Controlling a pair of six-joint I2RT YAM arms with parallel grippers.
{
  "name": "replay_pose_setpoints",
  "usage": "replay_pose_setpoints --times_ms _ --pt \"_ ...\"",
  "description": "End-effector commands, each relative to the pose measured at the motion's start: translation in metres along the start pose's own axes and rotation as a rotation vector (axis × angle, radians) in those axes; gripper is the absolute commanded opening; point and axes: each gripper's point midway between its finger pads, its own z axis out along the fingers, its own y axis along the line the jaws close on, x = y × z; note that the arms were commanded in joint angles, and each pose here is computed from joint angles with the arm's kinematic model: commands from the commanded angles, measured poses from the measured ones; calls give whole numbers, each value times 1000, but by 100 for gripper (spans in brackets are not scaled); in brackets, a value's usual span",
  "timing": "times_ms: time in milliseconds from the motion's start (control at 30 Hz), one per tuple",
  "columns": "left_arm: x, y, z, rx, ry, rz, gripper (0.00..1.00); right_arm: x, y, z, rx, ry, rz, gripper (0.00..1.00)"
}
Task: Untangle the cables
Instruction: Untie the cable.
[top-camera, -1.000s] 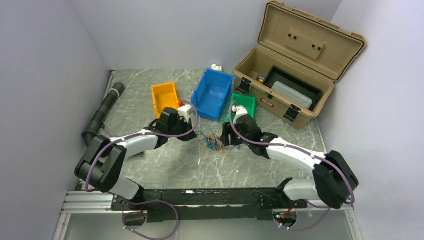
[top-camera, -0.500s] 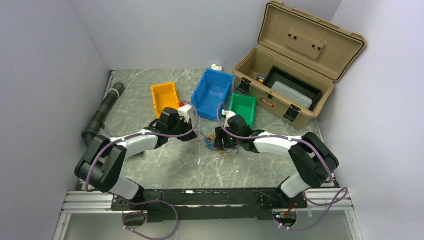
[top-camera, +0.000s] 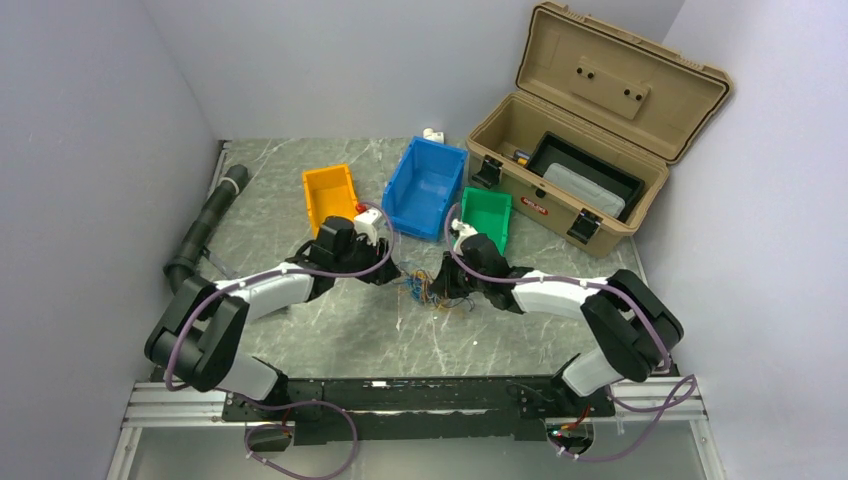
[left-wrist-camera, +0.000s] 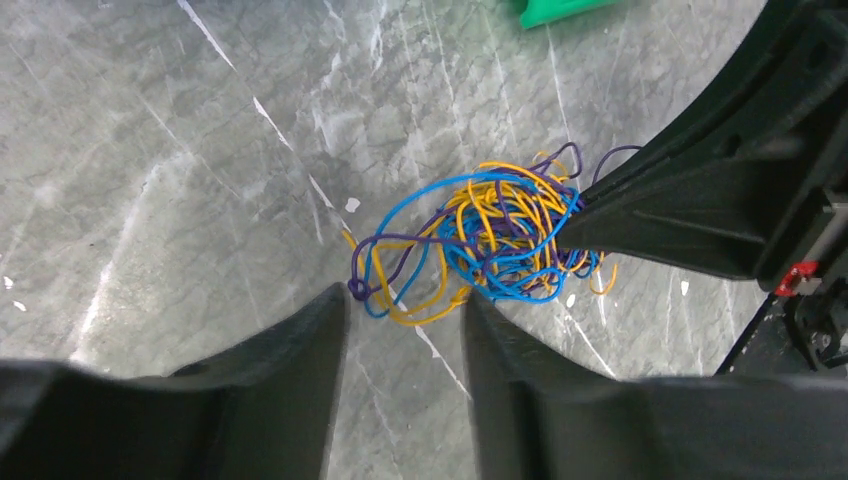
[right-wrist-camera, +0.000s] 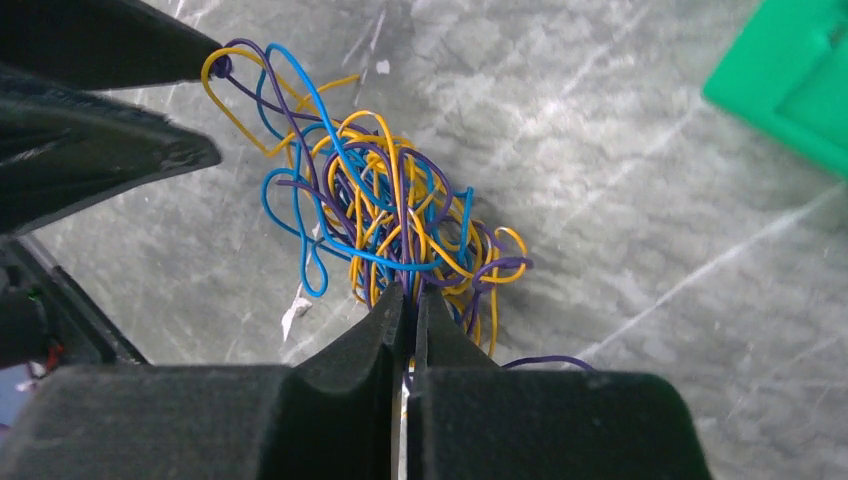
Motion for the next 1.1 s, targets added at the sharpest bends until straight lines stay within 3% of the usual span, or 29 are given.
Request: replay_pose_setpoints --times_ms 0,67,133,267,500,700,1067 --pt "-19 -18 -12 58 -100 19 60 -22 10 -10 -32 -143 150 0" --pt "-21 -20 -17 61 -128 16 76 -24 8 -14 -20 -175 194 0" --pt "-23 -23 -23 71 -155 14 83 -27 4 -20 -5 -212 239 0" --pt "-25 -33 -28 118 -186 12 83 -37 0 -37 4 -318 358 0" --pt "-26 -66 -26 336 -193 2 82 -65 14 -61 -56 -435 420 0" --pt "-31 -84 -36 442 -240 18 82 -72 33 -64 -162 -444 435 0" --pt "-28 -83 -27 460 -198 -10 77 -72 69 -56 -277 -409 343 0"
